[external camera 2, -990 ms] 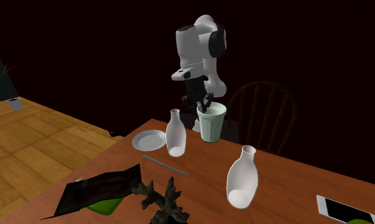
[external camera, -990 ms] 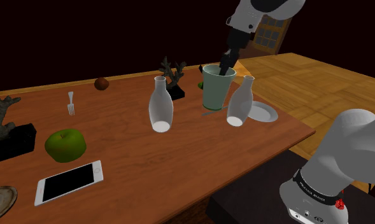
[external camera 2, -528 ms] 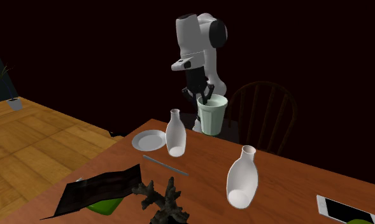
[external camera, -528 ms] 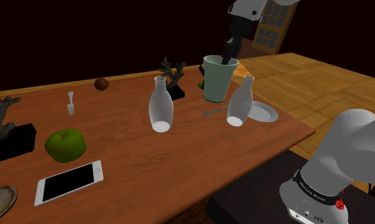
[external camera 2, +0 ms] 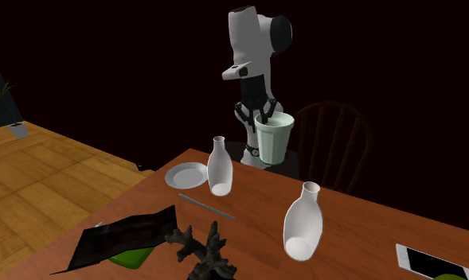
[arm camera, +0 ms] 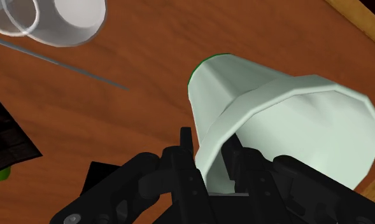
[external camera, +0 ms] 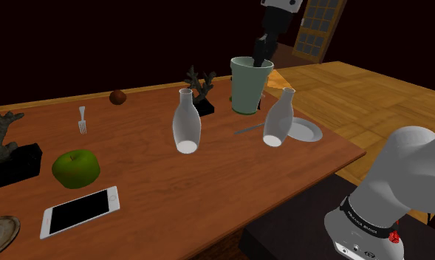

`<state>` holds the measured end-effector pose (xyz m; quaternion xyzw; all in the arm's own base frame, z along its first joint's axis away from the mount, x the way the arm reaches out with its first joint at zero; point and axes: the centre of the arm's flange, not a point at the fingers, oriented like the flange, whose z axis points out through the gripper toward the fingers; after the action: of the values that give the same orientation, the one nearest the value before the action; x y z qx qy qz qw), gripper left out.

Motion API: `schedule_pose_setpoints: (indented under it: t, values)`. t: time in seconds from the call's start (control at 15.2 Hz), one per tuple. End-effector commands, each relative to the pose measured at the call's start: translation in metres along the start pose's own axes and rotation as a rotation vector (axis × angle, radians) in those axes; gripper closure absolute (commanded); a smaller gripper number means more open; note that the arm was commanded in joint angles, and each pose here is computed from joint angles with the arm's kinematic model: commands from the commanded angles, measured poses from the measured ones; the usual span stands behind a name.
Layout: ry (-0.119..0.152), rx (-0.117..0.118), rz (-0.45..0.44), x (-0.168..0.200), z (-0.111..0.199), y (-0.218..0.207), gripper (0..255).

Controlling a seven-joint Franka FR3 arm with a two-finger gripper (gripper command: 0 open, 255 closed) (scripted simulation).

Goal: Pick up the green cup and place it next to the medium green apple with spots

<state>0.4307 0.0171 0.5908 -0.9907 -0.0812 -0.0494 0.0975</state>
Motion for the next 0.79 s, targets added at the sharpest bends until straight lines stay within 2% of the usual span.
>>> schedule_pose_setpoints:
  t: [0.0,0.73]
  values:
    - [0.000,0.000,0.001,0.012,0.004,-0.023,255]
    - [0.000,0.000,0.001,0.067,0.035,-0.154,255]
